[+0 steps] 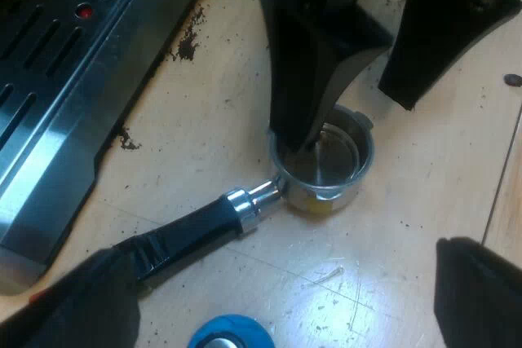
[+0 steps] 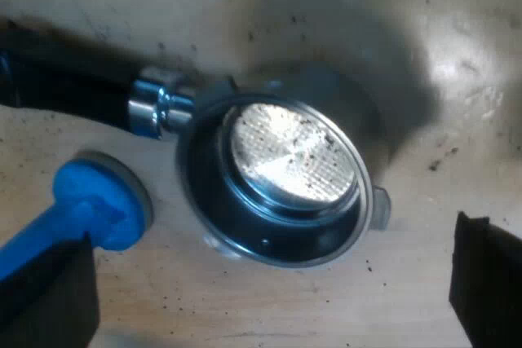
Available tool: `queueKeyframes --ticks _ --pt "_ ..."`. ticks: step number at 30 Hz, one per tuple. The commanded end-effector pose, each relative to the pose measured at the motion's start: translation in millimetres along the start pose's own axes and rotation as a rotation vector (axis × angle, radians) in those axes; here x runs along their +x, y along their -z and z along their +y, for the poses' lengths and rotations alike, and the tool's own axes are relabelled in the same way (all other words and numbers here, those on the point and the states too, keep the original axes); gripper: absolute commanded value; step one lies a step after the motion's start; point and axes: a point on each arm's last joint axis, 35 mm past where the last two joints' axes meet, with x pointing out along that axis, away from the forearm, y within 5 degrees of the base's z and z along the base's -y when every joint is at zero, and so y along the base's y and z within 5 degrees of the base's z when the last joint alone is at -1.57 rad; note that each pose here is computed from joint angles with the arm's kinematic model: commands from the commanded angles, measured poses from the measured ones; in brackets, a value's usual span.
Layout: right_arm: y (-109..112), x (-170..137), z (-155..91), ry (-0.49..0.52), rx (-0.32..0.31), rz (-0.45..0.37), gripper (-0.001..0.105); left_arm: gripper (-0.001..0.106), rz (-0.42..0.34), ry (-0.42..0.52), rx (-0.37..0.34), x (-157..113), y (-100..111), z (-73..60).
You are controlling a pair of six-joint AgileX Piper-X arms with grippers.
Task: Put the handle in the coffee machine
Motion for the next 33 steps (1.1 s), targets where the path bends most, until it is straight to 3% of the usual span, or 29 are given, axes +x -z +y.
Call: queueKeyframes --ticks 1,10,14,22,33 --pt "1 5 1 -0.003 0.017 0.050 0.091 0.076 -0.018 0.009 0.003 -1 -2 -0.6" --pt "-3 19 8 0.023 0.028 0.042 0.091 0.076 -0.018 0.009 0.003 -1 -2 -0.6" --pt "-9 28 14 0.054 0.015 -0.009 0.091 0.076 -0.018 0.009 0.003 -1 -2 -0.6" --pt "-12 38 7 0.131 0.048 0.010 0.088 0.076 -0.017 0.009 0.002 -1 -2 -0.7" --pt "-13 38 7 0.141 -0.005 -0.025 0.087 0.076 -0.017 0.009 0.002 -1 -2 -0.7"
